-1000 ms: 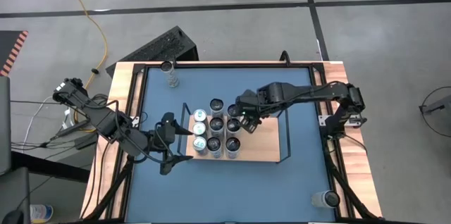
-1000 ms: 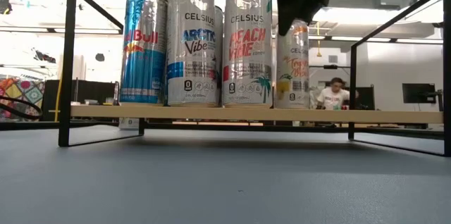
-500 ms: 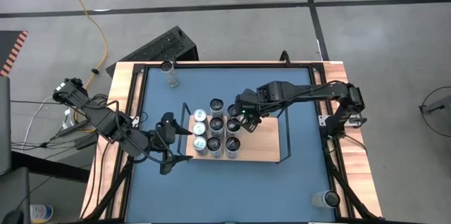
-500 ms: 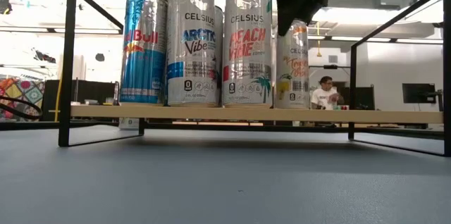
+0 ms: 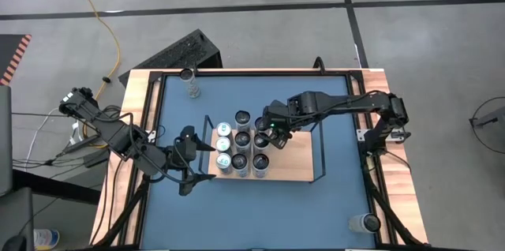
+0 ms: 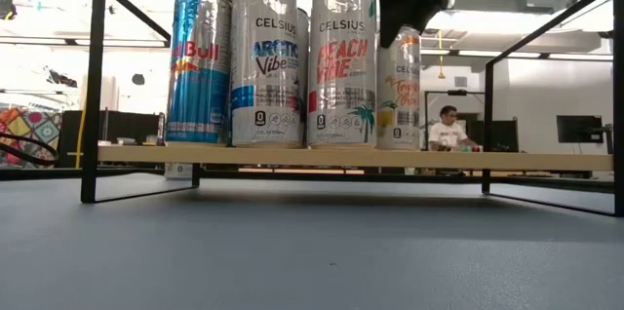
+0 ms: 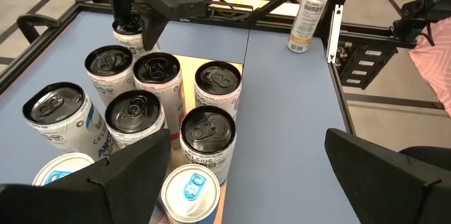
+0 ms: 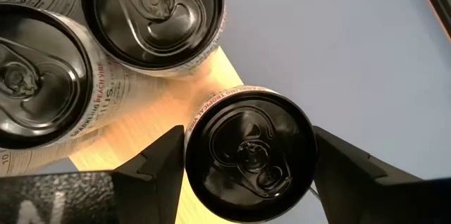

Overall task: Place canned beverage on shelf
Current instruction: Put the top right yellow soda can on the shelf, then put the top yellow soda can on the shelf aligned with the other yellow soda can

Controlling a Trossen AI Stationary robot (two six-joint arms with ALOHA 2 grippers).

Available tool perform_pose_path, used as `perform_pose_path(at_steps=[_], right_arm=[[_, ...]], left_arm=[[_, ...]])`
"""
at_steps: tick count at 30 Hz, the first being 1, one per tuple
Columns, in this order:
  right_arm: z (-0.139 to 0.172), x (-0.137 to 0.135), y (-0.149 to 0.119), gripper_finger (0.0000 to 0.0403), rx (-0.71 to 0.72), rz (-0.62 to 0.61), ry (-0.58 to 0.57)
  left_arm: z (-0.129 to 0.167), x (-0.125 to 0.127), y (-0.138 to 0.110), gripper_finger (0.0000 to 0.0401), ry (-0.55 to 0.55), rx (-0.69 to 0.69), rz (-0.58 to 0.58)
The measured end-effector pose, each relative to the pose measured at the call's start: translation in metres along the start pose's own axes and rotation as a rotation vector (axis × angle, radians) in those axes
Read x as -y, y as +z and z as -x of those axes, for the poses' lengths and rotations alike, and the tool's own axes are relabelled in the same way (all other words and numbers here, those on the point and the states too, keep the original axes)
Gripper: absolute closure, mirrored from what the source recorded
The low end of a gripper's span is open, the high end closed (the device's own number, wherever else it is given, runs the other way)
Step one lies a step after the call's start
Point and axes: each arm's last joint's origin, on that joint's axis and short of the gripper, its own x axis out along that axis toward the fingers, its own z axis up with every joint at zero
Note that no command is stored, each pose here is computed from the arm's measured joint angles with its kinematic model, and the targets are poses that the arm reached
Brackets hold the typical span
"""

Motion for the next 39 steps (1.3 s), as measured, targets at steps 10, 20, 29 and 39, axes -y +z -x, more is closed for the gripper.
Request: perform_pose_path(at_steps=[10,20,29,39], right_arm=[[0.0,-0.001,0.001,0.015,0.014,0.001,0.008],[0.001,0.003,0.0,0.009,-0.013,-0.001,-0.014],[0.021,0.002,-0.001,0.0084,0.05,0.035,0.015],[0.055,-0.014,-0.02,0.0085,0.077,0.619,0.018]], left_arm=[[0.0,0.0,0.0,0.004,0.001,0.0,-0.031],[0.0,0.0,0.0,0.004,0.001,0.0,-0.042],[0.0,0.0,0.0,0.004,0.001,0.0,-0.06],[0.0,0.0,-0.001,0.004,0.002,-0.007,-0.064]])
